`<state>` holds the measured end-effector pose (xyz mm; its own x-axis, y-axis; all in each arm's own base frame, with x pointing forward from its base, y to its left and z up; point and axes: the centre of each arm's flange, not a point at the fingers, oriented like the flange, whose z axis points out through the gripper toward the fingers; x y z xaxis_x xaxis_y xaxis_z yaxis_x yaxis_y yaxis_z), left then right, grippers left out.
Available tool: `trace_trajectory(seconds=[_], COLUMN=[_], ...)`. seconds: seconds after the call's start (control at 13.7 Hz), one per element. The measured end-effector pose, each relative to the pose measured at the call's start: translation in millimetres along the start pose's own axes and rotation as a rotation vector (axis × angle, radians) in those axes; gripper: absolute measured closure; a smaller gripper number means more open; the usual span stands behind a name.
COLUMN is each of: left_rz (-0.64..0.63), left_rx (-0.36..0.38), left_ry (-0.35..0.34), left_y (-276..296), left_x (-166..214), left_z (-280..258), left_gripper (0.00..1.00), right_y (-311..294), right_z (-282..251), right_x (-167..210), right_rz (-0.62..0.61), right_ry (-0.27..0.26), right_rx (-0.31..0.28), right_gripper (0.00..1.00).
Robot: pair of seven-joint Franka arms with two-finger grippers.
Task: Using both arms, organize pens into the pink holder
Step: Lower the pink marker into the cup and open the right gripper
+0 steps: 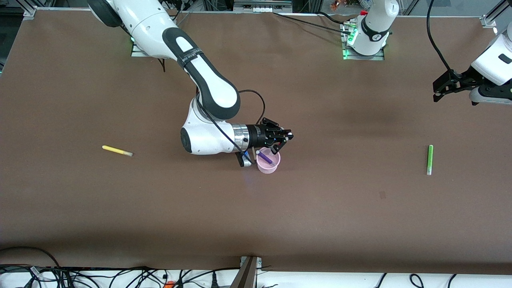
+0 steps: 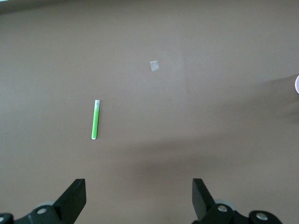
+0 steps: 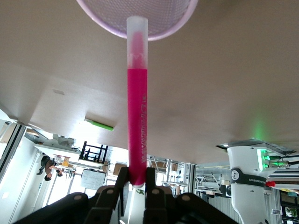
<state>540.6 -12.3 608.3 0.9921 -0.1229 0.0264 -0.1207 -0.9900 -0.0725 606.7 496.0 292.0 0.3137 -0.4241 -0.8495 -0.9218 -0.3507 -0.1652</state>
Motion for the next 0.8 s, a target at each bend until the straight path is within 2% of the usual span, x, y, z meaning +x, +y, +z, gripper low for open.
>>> trace_trajectory(seconds=[0.8], left_rz=[0.0], left_rx=[0.0], left_ry=[0.001], left_y=[0.0], left_x=[0.0], left_z=[-0.4], left_gripper=[0.0], right_y=[2.3], right_z=[6.5], right_x=[16.4], right_rz=[-0.008], right_ry=[0.006], right_rx=[-0.006], right_gripper=[0.82])
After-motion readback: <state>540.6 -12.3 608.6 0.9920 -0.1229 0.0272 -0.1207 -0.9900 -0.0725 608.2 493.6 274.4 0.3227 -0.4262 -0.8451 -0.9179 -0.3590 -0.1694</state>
